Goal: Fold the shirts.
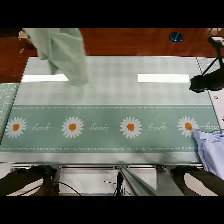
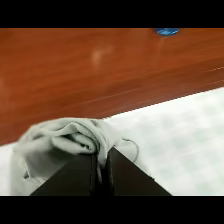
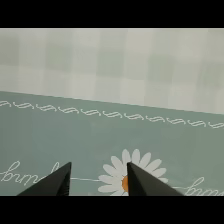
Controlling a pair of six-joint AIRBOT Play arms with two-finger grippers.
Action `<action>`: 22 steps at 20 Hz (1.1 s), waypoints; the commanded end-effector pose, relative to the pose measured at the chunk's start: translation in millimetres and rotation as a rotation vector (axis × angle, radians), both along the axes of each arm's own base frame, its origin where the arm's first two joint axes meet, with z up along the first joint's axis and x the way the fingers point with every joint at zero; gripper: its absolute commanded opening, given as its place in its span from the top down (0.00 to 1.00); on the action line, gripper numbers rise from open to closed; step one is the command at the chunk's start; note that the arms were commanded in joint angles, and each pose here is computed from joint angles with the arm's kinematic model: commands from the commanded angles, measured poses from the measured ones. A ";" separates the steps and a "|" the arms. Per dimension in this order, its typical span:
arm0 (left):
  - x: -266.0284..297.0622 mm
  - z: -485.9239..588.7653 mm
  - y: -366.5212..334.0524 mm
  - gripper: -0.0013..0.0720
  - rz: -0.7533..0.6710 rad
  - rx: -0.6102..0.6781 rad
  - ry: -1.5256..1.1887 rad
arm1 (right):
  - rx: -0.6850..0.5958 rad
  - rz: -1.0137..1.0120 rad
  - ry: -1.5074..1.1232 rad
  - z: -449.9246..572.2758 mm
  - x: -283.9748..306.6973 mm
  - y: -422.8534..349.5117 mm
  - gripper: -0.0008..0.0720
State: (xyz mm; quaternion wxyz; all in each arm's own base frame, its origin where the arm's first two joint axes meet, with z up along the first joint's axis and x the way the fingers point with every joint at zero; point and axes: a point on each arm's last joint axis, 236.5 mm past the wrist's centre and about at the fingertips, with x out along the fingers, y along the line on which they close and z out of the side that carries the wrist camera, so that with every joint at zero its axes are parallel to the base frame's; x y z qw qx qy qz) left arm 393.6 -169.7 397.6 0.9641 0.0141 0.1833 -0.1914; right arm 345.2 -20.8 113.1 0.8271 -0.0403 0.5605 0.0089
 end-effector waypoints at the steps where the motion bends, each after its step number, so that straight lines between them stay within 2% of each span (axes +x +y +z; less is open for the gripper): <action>1: -45.3 19.4 -43.2 0.95 -0.142 -0.018 -0.038 | -0.004 0.001 -0.089 30.7 -11.7 1.0 0.44; 12: -81.5 -66.4 -168.9 0.95 -0.426 0.062 0.151 | -0.006 0.001 -0.130 45.6 -20.4 1.5 0.44; 20: -115.9 -179.0 -277.4 0.93 -0.650 0.058 0.465 | -0.007 0.001 -0.134 46.1 -19.4 1.3 0.44; 21: -125.9 -194.5 -291.9 0.73 -0.691 0.049 0.518 | -0.009 0.001 -0.135 46.2 -19.3 0.9 0.44; 22: -133.1 -206.4 -299.4 0.40 -0.724 0.059 0.551 | -0.018 -0.003 -0.135 46.3 -19.4 -1.4 0.44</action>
